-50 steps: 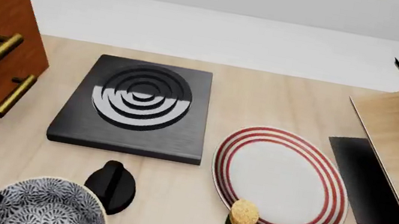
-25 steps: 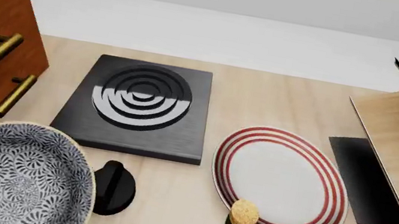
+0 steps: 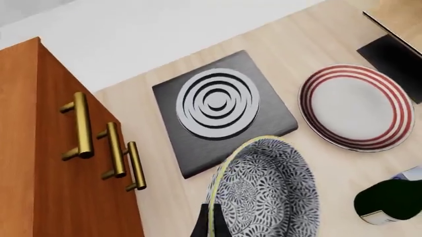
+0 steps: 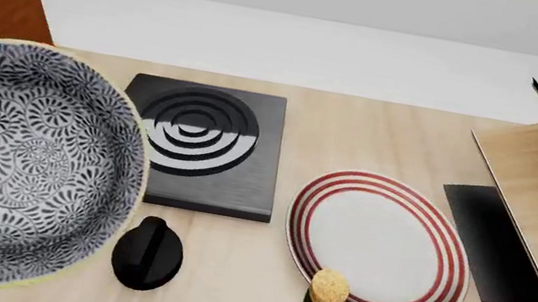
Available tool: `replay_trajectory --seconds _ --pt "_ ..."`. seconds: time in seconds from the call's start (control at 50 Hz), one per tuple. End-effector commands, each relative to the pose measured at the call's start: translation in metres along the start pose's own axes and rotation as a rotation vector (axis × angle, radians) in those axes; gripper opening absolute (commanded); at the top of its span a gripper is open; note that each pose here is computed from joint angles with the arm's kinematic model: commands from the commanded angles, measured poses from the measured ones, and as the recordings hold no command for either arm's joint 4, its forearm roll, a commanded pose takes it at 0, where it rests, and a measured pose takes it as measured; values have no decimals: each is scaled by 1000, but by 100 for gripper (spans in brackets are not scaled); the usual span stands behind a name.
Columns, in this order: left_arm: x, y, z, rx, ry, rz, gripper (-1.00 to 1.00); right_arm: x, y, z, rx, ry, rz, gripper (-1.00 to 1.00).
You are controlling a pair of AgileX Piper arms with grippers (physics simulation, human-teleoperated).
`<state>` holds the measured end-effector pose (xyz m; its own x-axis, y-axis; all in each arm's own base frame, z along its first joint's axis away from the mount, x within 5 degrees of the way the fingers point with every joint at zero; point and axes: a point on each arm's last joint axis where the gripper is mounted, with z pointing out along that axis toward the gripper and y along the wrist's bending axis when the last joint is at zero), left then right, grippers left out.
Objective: Pick up the akita bowl and put it on the plate.
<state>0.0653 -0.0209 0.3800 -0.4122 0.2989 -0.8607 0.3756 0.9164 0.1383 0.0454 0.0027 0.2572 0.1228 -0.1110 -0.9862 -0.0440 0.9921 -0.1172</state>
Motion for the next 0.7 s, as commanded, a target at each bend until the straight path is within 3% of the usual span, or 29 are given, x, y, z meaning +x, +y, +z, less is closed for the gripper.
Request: replay_trajectory --seconds 0.02,0.3,0.48,0.7 --pt "-34 3 -8 8 -115 38 -100 -12 -1 0 -18 -19 -12 100" --pt "-67 -1 17 59 -188 43 -100 -30 1 17 -77 -28 -51 100" --pt "-87 -5 36 84 -235 46 -100 -45 6 34 -143 -38 -18 100" --pt "-90 -7 40 95 -240 50 -100 -47 7 36 -154 -38 -20 100"
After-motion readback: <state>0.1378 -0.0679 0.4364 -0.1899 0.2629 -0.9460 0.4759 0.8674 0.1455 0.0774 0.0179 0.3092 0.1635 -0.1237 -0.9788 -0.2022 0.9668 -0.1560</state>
